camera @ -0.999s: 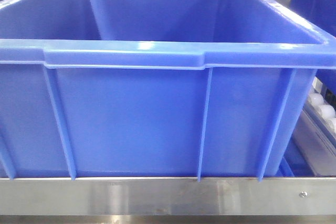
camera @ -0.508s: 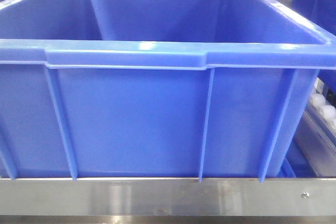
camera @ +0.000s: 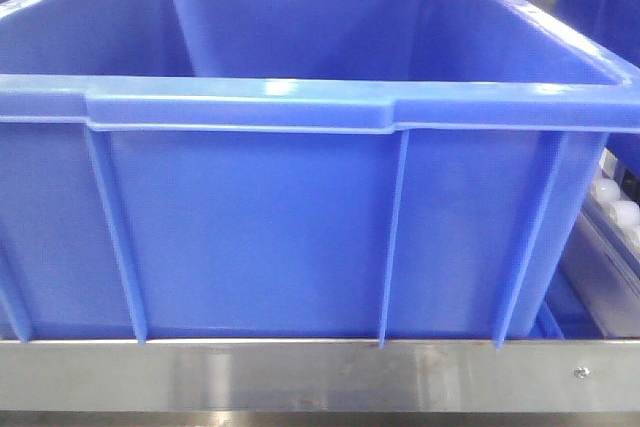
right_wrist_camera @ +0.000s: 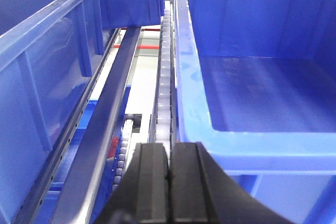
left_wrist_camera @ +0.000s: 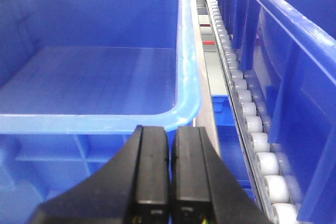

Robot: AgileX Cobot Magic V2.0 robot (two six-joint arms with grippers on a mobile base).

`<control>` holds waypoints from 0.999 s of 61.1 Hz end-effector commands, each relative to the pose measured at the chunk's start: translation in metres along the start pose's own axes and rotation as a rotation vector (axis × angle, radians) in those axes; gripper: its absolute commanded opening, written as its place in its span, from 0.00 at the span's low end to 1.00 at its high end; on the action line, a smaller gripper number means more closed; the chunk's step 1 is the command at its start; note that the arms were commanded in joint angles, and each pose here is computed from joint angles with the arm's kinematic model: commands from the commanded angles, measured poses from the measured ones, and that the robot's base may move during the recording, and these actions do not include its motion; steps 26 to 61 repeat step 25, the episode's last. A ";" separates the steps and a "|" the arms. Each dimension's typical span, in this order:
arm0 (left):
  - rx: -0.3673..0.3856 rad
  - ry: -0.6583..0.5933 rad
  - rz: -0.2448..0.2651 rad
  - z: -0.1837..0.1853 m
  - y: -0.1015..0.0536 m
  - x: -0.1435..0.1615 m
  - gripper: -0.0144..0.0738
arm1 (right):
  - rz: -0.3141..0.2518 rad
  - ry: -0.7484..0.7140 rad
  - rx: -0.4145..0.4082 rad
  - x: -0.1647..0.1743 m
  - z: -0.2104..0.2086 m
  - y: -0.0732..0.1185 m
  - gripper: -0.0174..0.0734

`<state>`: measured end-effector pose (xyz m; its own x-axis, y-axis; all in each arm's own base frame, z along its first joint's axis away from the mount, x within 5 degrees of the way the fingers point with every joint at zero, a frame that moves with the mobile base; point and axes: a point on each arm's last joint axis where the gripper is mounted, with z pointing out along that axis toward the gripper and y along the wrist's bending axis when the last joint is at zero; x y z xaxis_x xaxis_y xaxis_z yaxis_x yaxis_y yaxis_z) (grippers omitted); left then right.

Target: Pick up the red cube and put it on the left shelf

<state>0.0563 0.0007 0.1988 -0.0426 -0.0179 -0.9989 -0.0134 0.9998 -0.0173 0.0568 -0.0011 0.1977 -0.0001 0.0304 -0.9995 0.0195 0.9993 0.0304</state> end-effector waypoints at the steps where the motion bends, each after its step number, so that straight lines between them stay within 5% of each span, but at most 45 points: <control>1: 0.008 -0.079 -0.008 0.000 0.000 -0.001 0.28 | -0.009 -0.128 0.002 -0.015 -0.003 0.000 0.25; 61: 0.008 -0.079 -0.008 0.000 0.000 -0.001 0.28 | -0.009 -0.128 0.002 -0.015 -0.003 0.000 0.25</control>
